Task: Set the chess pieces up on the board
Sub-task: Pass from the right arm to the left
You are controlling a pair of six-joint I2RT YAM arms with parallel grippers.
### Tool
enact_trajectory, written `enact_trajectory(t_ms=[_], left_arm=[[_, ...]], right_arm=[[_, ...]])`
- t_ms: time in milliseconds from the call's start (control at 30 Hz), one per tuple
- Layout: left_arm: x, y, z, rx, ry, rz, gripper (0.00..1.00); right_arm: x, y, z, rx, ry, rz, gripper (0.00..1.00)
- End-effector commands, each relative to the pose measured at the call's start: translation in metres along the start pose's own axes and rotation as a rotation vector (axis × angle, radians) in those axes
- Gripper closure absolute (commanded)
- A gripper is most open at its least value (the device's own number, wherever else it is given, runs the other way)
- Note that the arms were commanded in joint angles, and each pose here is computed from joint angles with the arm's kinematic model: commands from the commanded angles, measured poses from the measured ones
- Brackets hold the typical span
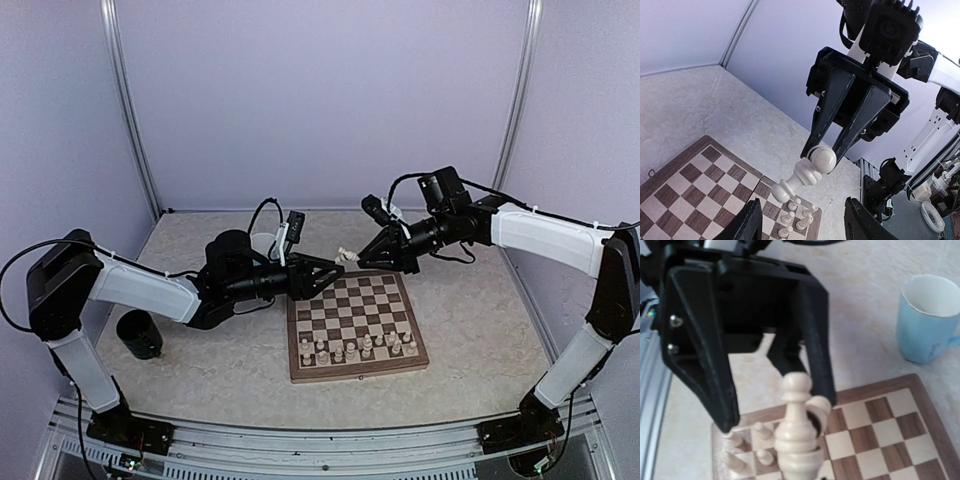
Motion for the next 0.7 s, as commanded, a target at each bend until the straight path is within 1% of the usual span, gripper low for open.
enact_trajectory(t_ms=[0, 100, 200, 300, 433, 667], left_arm=[[-0.004, -0.008, -0.01, -0.096, -0.078, 0.066, 0.44], [-0.007, -0.011, -0.013, -0.106, -0.085, 0.095, 0.46], [-0.01, -0.012, -0.014, -0.104, -0.086, 0.113, 0.51], [-0.01, -0.011, -0.013, -0.092, -0.086, 0.114, 0.6], [-0.007, -0.007, -0.013, -0.073, -0.086, 0.107, 0.74], [-0.004, -0.002, -0.014, -0.044, -0.083, 0.093, 0.88]], right_arm=[[0.009, 0.014, -0.004, -0.014, -0.012, -0.063, 0.93], [0.008, 0.015, -0.003, -0.018, -0.01, -0.076, 0.93], [0.008, 0.015, -0.004, -0.018, -0.012, -0.073, 0.92], [0.008, 0.013, -0.003, -0.016, -0.012, -0.059, 0.92], [0.006, 0.01, -0.001, -0.019, -0.007, -0.039, 0.92], [0.004, 0.004, 0.002, -0.024, -0.004, -0.012, 0.92]])
Point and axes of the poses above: each gripper's point midway between its finger pads, its own x axis back along the fingers, its own y axis along the line the jaws close on, z = x × y, the point moved 6 cm from there along x, back along the fingers, and after that the axes turned 15 degrees about -x, right-handed, at the moved point
